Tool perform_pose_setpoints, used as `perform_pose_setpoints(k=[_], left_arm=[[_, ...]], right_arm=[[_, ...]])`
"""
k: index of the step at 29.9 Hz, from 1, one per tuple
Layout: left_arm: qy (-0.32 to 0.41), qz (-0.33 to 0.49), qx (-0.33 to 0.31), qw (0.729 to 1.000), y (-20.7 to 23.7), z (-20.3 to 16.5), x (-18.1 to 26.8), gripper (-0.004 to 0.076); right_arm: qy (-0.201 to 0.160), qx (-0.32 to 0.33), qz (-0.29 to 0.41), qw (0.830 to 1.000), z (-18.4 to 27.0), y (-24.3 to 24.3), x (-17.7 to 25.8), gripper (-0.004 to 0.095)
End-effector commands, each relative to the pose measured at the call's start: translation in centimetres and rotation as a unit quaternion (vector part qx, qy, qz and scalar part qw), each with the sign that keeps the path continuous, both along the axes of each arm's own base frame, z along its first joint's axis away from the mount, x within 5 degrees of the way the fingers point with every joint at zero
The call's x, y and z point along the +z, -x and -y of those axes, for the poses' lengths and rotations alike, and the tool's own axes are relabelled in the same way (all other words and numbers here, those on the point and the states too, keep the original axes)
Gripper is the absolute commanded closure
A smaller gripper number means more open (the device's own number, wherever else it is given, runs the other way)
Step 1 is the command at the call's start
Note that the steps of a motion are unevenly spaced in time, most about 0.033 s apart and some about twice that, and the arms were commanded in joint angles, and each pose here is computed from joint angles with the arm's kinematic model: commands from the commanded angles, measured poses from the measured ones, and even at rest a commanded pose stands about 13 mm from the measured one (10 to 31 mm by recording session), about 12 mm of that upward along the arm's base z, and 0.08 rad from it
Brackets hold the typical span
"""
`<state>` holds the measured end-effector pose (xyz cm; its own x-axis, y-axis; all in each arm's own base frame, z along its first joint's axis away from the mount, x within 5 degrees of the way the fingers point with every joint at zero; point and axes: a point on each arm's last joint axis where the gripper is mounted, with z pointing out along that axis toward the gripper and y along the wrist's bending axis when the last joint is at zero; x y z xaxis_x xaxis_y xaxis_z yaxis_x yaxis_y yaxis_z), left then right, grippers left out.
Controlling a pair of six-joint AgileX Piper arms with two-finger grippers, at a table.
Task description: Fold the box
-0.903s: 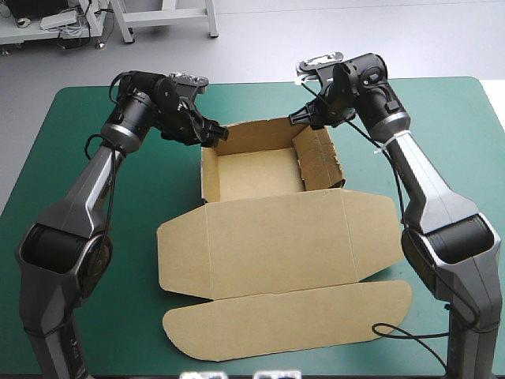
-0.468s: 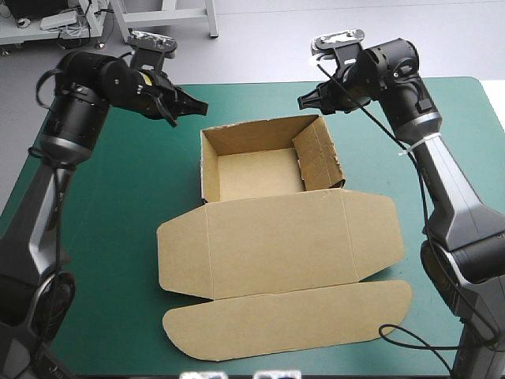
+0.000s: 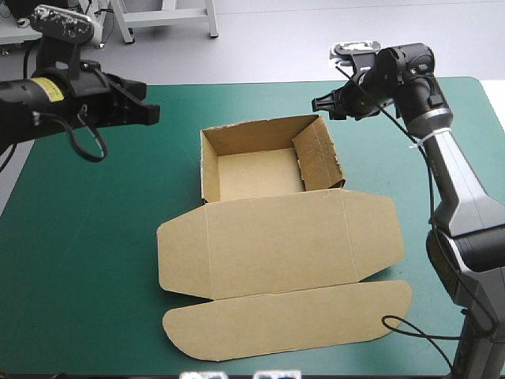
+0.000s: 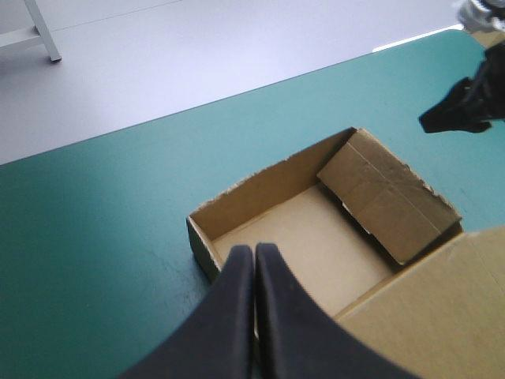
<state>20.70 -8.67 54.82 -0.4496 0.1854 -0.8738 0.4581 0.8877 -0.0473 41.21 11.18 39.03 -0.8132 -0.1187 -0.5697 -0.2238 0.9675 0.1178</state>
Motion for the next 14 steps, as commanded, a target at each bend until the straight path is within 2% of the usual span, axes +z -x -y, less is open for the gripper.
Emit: perform_pose_setpoints(k=[1,9,14], left_arm=[[-0.01,-0.012,-0.014,1.0,2.8,-0.7,-0.6,0.0733],[-0.076,-0.074,0.019,0.994,5.6,-2.7,-6.8,0.0733],[-0.074,-0.074,0.019,0.994,8.3,-3.7,-9.6,0.0733]], right_arm=[[-0.012,0.012,0.007,1.0,-0.1,0.1,0.5,0.048],[0.0,0.014,-0.043,0.999,-0.7,-2.4,-4.0,0.048],[0.0,0.019,-0.062,0.998,-1.0,-3.2,-5.7,0.048]])
